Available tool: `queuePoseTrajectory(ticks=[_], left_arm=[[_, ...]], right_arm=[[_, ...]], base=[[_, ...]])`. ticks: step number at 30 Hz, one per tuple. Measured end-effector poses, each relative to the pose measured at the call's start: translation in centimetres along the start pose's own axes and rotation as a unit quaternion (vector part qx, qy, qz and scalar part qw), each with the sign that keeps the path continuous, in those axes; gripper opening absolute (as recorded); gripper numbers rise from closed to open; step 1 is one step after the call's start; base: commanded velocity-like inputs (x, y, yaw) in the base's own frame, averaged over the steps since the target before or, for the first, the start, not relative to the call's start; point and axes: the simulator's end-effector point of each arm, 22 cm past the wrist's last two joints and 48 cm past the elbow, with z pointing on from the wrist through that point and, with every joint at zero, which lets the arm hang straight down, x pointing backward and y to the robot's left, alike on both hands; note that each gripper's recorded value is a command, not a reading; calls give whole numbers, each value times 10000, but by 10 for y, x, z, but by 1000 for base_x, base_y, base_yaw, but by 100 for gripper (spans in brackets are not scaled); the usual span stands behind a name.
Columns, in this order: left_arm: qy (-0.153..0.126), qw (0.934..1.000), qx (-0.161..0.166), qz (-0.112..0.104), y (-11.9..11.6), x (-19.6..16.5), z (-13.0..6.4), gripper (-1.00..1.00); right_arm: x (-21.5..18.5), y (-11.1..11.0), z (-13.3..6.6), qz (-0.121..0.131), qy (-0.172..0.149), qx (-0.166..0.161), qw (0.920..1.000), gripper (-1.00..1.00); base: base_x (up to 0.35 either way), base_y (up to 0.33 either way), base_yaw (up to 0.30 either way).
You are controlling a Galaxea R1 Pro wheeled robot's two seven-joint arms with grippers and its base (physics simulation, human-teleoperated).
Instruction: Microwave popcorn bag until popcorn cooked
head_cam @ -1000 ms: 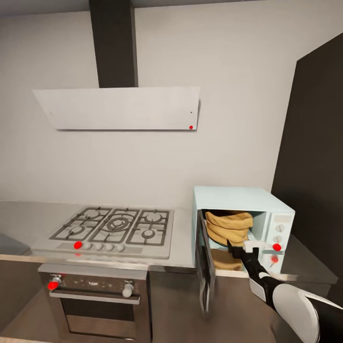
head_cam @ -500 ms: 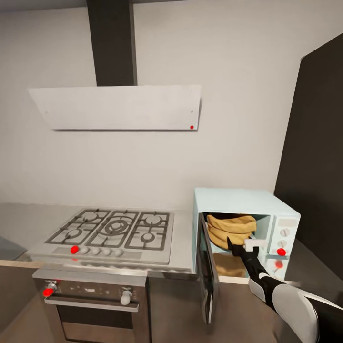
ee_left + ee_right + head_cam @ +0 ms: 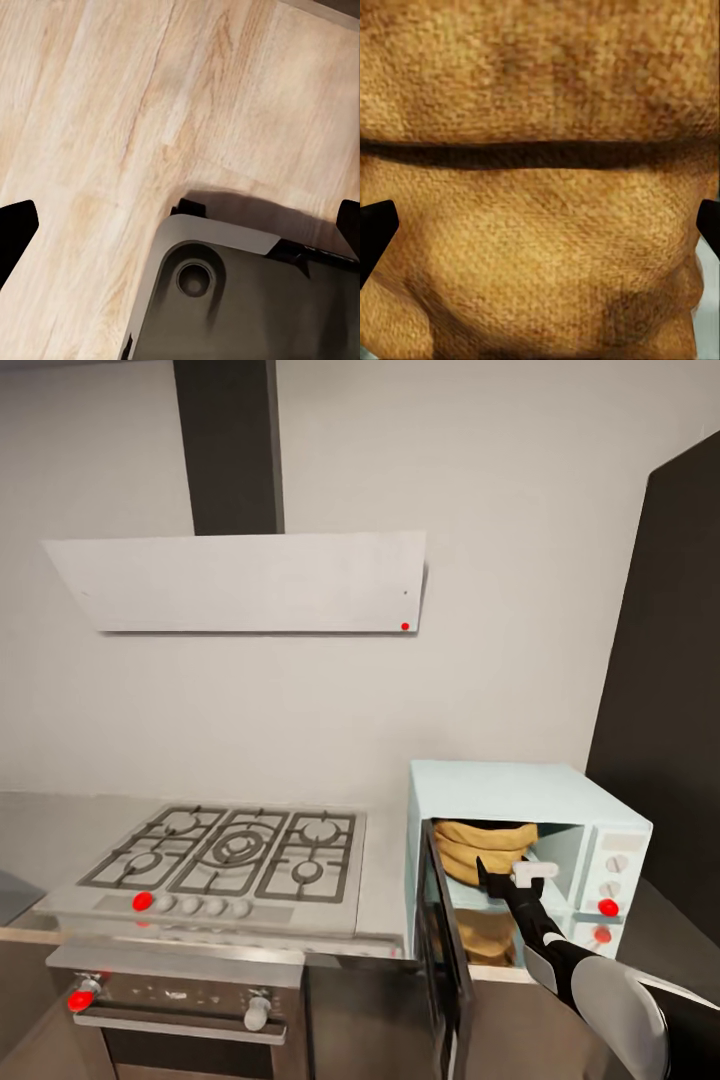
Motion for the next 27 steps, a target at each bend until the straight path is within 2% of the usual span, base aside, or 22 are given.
queuePoseTrajectory(ticks=[18, 27], left_arm=[[4, 10000, 10, 7, -1, 0, 0, 100], [12, 10000, 22, 4, -4, 1, 0, 100]], right_arm=[[0, 0, 0, 0, 9, -1, 10000, 100], [1, 0, 1, -1, 15, -1, 10000, 100]], base=[[18, 0, 0], [-298, 0, 0]])
